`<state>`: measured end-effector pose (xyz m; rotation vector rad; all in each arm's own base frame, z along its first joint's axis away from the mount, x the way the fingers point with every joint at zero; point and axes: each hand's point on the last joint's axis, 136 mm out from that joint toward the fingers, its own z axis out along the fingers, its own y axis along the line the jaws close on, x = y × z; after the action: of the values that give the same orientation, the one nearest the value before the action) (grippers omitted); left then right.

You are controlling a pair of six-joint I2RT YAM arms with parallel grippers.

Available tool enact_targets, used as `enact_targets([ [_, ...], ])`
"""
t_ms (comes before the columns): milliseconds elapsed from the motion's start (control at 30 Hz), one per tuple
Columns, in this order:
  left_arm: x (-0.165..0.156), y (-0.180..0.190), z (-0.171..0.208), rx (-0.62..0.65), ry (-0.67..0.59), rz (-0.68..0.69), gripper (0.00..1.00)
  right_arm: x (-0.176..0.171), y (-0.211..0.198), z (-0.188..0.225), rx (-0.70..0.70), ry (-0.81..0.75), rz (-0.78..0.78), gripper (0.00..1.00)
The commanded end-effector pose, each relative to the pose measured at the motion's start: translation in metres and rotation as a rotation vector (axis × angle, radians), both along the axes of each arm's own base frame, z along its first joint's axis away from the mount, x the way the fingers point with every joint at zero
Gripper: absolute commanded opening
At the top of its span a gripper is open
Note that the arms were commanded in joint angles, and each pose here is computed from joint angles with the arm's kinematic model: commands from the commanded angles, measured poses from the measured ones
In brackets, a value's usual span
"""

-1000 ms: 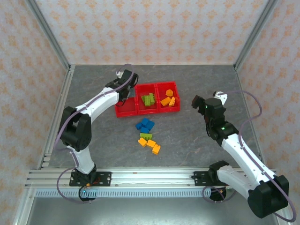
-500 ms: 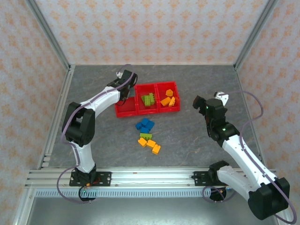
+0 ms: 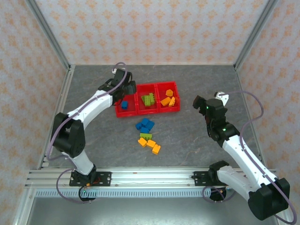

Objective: Sort the legos into containers by color
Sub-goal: Place the lego in the container, then pick up the lego from the center of the table.

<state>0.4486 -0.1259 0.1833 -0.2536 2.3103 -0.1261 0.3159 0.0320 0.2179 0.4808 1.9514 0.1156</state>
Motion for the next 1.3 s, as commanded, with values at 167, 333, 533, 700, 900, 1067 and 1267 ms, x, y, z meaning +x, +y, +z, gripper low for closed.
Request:
enact_targets([
  [167, -0.049, -0.041, 0.007, -0.032, -0.017, -0.156, 0.88, 0.002, 0.000, -0.005, 0.032, 0.000, -0.010, 1.00],
  [333, -0.077, -0.076, -0.012, -0.015, 0.033, -0.253, 0.88, 0.005, 0.005, -0.009, 0.055, 0.009, 0.002, 1.00],
  [533, -0.091, -0.086, -0.044, 0.022, 0.122, -0.329, 0.80, 0.004, 0.004, -0.009, 0.052, 0.012, 0.000, 1.00],
  [700, -0.103, -0.095, -0.075, 0.082, 0.224, -0.402, 0.76, 0.000, 0.001, -0.008, 0.049, 0.005, -0.010, 1.00],
  [900, -0.111, -0.106, -0.106, 0.157, 0.337, -0.461, 0.75, 0.000, 0.002, -0.008, 0.055, 0.007, -0.008, 1.00],
  [1067, -0.109, -0.104, -0.122, 0.205, 0.383, -0.455, 0.71, 0.000, 0.001, -0.007, 0.050, 0.006, -0.010, 1.00],
  [1267, -0.107, -0.101, -0.133, 0.233, 0.412, -0.439, 0.65, -0.001, 0.001, -0.010, 0.045, 0.013, -0.010, 1.00],
])
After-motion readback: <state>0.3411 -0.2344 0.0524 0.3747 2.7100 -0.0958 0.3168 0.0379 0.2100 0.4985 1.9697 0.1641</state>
